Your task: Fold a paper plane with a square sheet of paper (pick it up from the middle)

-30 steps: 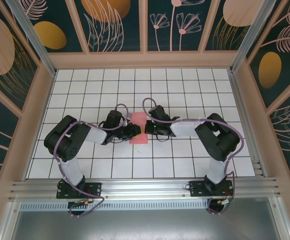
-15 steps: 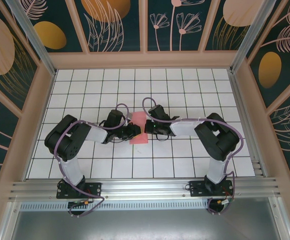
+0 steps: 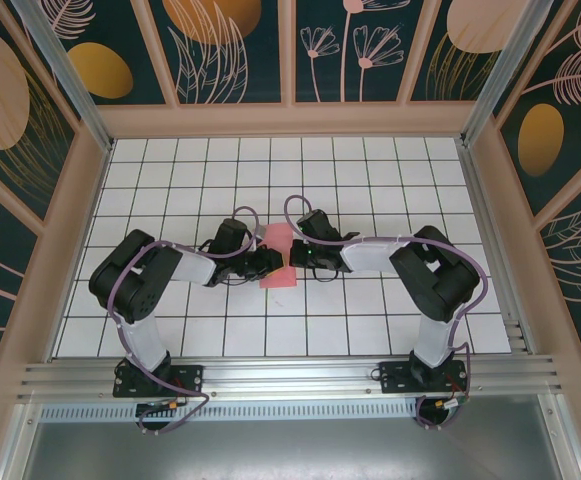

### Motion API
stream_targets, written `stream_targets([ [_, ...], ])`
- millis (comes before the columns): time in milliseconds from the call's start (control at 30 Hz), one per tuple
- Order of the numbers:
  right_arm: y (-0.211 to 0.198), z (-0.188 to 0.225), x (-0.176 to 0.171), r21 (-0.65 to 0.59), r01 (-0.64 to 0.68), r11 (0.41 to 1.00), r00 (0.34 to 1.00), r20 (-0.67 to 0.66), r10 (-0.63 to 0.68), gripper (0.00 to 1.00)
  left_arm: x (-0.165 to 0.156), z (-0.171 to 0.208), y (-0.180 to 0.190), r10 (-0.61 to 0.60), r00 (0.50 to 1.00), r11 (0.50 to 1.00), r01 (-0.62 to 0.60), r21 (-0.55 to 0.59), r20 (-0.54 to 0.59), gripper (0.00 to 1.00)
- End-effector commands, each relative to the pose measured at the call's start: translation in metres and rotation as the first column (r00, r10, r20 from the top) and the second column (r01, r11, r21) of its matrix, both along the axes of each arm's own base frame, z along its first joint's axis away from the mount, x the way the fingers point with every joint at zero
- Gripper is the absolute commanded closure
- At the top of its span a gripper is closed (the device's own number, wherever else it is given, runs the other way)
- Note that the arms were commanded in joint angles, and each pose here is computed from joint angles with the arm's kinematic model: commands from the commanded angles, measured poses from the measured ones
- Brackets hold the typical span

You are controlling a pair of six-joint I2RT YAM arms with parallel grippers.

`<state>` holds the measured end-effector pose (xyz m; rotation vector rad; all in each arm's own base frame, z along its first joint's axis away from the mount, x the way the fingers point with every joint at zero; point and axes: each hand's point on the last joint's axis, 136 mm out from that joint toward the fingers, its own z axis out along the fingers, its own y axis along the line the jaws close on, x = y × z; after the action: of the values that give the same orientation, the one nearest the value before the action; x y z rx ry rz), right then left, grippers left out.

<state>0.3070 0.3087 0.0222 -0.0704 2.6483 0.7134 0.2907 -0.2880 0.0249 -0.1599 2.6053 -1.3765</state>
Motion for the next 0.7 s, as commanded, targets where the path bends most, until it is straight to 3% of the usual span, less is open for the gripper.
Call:
stream_targets([
  [0, 0.004, 0.007, 0.012, 0.002, 0.004, 1.0, 0.999, 0.04, -0.004, 0.94, 0.0, 0.009, 0.0, -0.007, 0.999, 1.0, 0.007, -0.001, 0.035, 0.77],
  [267, 0.0, -0.001, 0.011, -0.021, 0.008, 1.0, 1.0, 0.026, -0.008, 0.94, 0.005, 0.026, -0.004, -0.007, 0.997, 0.999, 0.011, -0.041, 0.083, 0.76],
  [667, 0.0, 0.0, 0.012, -0.025, 0.008, 1.0, 1.0, 0.031, -0.007, 0.94, 0.012, 0.004, 0.006, 0.028, 0.998, 0.997, -0.032, 0.066, 0.064, 0.8],
])
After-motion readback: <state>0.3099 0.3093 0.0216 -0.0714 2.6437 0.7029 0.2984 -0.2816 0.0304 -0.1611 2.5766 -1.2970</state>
